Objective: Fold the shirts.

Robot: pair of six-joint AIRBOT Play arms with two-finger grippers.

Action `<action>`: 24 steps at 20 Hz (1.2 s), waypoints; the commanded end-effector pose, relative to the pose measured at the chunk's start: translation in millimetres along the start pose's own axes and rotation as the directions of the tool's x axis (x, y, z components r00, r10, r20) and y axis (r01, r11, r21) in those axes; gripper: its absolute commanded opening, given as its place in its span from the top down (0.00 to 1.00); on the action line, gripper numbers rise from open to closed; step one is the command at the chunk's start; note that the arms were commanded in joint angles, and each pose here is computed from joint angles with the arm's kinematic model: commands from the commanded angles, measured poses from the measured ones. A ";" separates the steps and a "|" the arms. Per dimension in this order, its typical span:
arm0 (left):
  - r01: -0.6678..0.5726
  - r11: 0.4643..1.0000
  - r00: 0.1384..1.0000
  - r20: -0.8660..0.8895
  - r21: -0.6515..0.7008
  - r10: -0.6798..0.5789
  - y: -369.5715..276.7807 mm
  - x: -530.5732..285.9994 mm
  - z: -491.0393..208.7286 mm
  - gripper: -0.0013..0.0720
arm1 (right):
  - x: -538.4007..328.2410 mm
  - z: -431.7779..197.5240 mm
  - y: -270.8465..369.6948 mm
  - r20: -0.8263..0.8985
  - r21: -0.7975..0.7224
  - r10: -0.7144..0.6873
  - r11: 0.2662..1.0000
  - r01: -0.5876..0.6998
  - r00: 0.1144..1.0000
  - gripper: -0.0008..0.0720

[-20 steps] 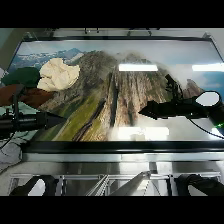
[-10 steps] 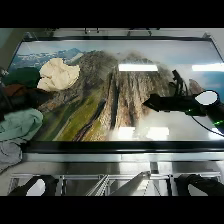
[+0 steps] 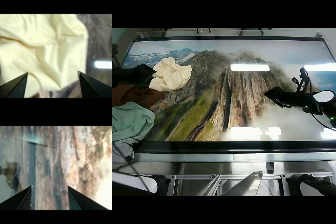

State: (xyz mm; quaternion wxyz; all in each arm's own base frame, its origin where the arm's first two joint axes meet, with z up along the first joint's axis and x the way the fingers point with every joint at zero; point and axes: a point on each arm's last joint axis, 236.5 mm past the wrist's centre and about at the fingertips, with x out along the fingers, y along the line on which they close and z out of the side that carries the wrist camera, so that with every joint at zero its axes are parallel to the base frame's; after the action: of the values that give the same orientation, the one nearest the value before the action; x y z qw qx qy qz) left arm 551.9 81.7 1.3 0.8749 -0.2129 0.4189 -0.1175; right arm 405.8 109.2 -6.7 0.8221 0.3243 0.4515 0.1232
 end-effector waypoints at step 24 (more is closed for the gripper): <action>0.776 0.589 0.630 -0.274 0.225 -0.726 -412.3 -183.1 -34.4 0.95 | -102.3 36.4 19.2 0.139 -0.121 0.069 0.991 -0.052 0.988 0.96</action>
State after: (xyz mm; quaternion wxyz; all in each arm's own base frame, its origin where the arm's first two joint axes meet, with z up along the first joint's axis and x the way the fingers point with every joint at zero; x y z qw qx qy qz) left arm 459.8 -182.6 267.4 0.7667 -0.2235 0.3343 -0.5004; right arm 389.5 77.9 51.9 0.8454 0.3037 0.4112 0.1549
